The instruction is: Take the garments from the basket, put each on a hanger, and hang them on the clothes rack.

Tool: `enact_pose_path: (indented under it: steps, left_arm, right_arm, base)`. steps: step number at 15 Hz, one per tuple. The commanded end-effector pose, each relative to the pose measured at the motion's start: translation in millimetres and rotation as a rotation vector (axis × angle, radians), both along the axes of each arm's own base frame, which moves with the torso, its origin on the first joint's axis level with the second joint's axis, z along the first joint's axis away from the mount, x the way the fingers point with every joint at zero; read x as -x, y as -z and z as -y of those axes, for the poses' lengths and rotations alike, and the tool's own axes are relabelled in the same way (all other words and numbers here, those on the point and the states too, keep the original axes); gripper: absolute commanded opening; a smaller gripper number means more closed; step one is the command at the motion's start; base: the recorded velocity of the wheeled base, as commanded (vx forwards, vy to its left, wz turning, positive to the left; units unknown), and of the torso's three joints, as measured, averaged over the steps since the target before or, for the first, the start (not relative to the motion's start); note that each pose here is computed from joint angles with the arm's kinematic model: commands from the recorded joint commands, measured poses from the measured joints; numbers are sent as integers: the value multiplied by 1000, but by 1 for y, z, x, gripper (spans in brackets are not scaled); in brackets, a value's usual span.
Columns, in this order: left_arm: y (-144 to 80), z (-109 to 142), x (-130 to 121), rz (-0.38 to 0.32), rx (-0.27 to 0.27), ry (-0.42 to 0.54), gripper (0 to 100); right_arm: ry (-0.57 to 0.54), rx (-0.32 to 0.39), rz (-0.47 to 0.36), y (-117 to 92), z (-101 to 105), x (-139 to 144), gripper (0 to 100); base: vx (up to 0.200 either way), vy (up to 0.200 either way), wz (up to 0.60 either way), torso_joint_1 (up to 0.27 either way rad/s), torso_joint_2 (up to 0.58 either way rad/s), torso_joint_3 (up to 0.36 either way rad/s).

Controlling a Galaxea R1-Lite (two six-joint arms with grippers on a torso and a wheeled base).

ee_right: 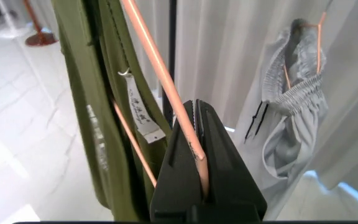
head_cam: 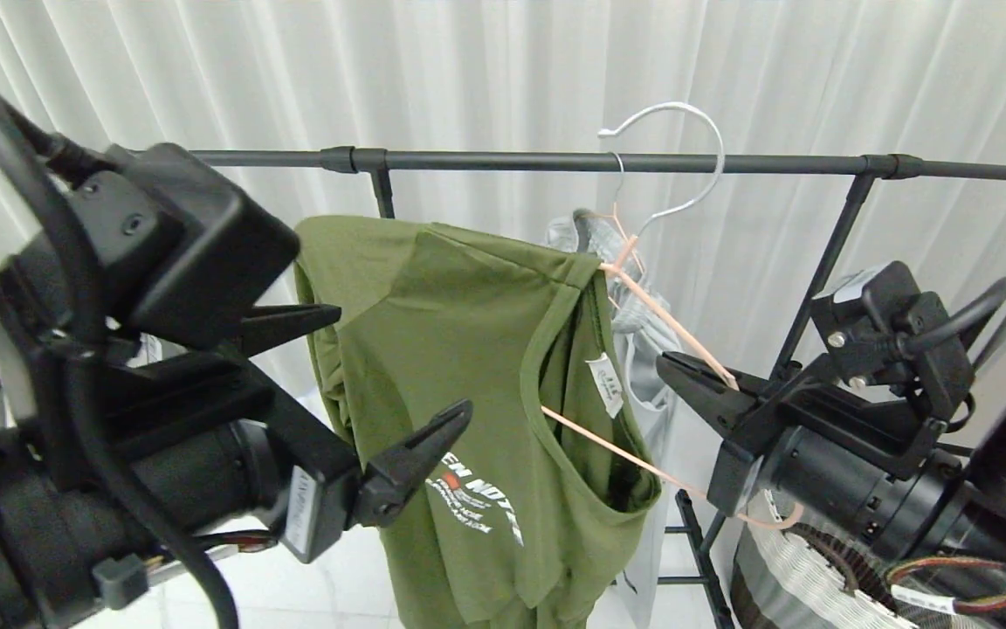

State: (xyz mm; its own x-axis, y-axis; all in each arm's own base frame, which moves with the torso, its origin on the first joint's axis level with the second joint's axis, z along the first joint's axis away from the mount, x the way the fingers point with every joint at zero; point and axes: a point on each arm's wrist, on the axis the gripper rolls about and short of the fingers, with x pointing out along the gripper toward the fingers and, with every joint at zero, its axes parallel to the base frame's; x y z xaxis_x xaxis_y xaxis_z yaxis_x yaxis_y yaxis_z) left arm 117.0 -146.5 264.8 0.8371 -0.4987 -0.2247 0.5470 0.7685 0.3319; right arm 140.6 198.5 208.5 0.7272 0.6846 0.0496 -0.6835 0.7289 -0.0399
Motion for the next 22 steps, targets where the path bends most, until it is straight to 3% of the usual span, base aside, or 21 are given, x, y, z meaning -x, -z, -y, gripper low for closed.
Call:
enact_pose_path:
  steps: [1,3,5,7,10,12,22]
  left_arm:
    - [-12,-35,0,75,9,27,100]
    - [-13,-50,-12,126,-66,141,100]
    - [-10,-48,-16,142,-100,260,100]
    - [-2,-39,-23,113,-114,367,100]
    - [14,-25,-41,86,-191,475,100]
    - [23,-17,-47,65,-214,532,100]
    - [39,-8,-47,9,-233,591,100]
  right_arm:
    - [12,21,8,-5,26,-1,0]
    - [-58,96,-48,-8,49,7,0]
    - [-100,126,-78,-8,56,13,0]
    - [-108,145,-69,-6,55,13,0]
    - [-163,178,-69,-3,48,21,0]
    - [-199,207,-91,1,44,27,0]
    - [-261,234,-93,5,33,34,0]
  base:
    - [0,0,0,0,0,0]
    - [0,0,0,0,0,0]
    - [0,0,0,0,0,0]
    - [0,0,0,0,0,0]
    - [0,0,0,0,0,0]
    - [0,0,0,0,0,0]
    - [0,0,0,0,0,0]
